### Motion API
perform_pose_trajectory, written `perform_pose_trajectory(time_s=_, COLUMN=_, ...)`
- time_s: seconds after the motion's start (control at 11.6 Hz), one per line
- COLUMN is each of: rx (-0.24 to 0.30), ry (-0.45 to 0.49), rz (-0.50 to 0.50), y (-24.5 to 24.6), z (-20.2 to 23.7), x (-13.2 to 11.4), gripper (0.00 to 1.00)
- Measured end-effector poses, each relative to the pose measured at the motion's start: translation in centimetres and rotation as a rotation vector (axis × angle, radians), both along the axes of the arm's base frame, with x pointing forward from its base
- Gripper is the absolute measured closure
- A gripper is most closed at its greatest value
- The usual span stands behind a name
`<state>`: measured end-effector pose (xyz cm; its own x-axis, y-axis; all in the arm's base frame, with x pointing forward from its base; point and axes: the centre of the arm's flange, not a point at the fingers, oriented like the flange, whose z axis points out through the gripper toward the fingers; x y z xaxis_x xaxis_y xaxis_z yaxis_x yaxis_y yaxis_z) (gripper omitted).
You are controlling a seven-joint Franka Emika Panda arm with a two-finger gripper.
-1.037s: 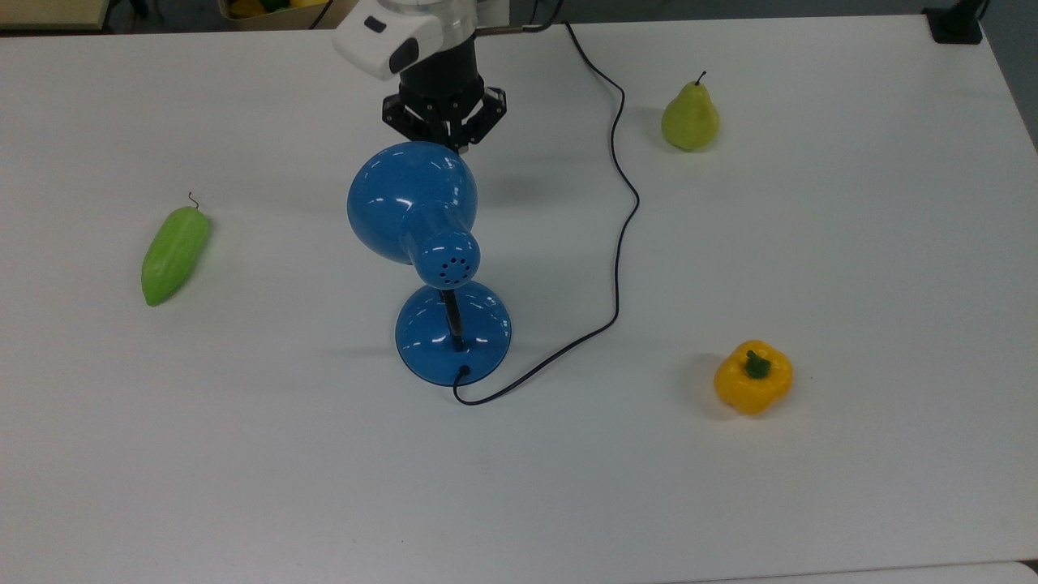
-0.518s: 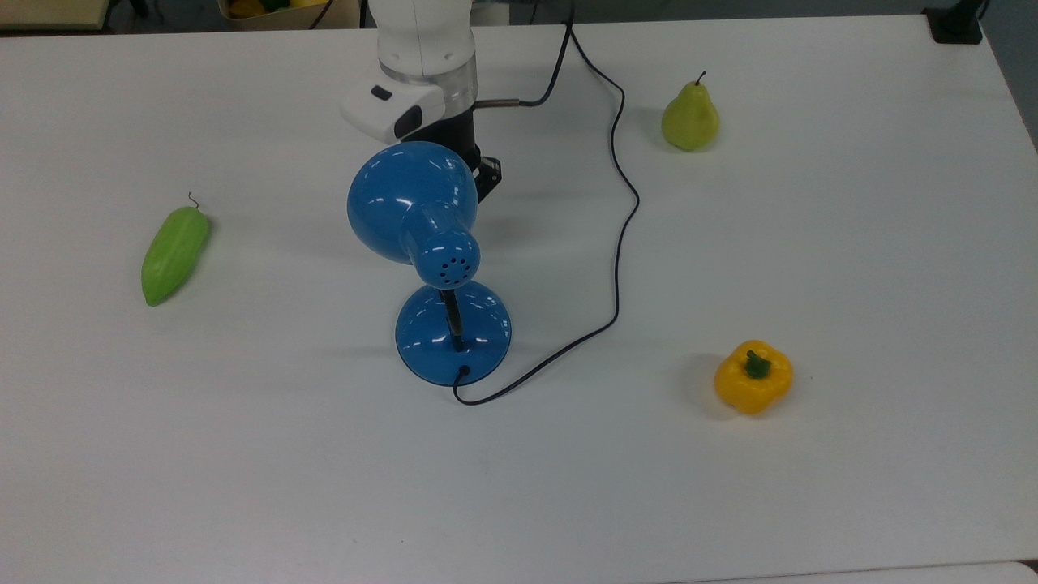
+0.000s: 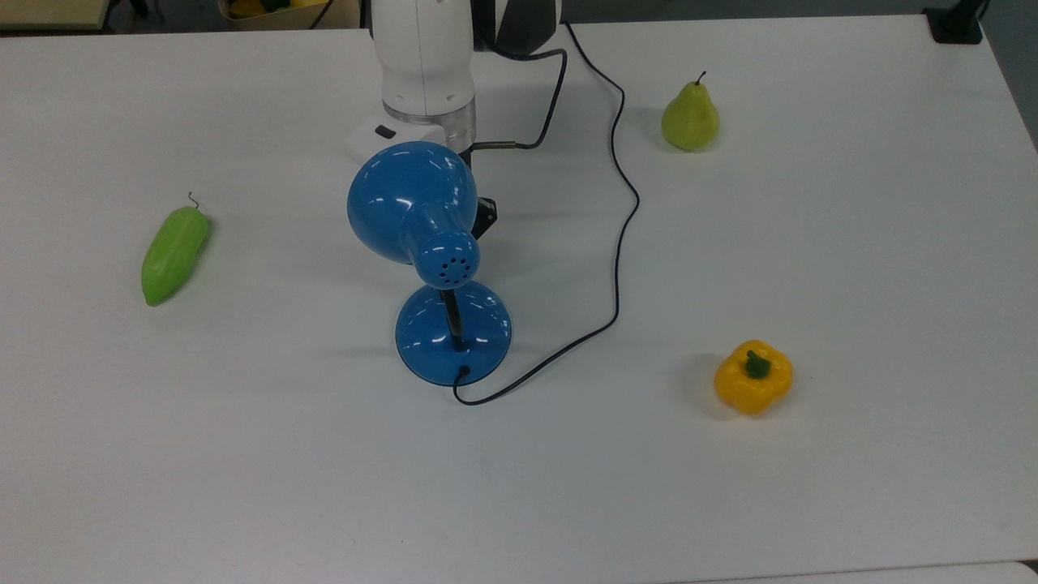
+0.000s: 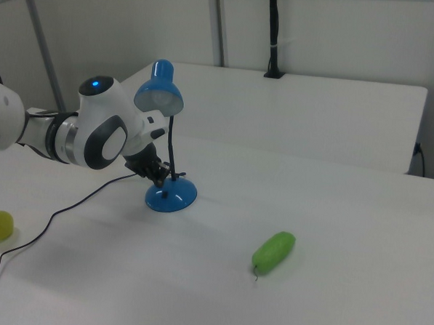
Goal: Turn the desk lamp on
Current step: 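Move the gripper over the blue lamp base and lower toward its switch, then press down on the switch on the blue lamp base with the gripper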
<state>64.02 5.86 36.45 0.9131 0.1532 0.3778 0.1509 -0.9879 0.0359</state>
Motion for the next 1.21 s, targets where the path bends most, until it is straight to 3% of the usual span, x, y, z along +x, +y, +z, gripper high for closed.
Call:
perform_pose_trajectory(time_s=0.26, rx=-0.024, ry=-0.011, rz=0.021, y=0.0, z=-1.7, x=0.4, gripper=0.99)
perform_pose_trajectory(time_s=1.21, rx=-0.026, ry=-0.029, rz=0.020, y=-0.3, z=-3.3, x=0.8, gripper=0.99)
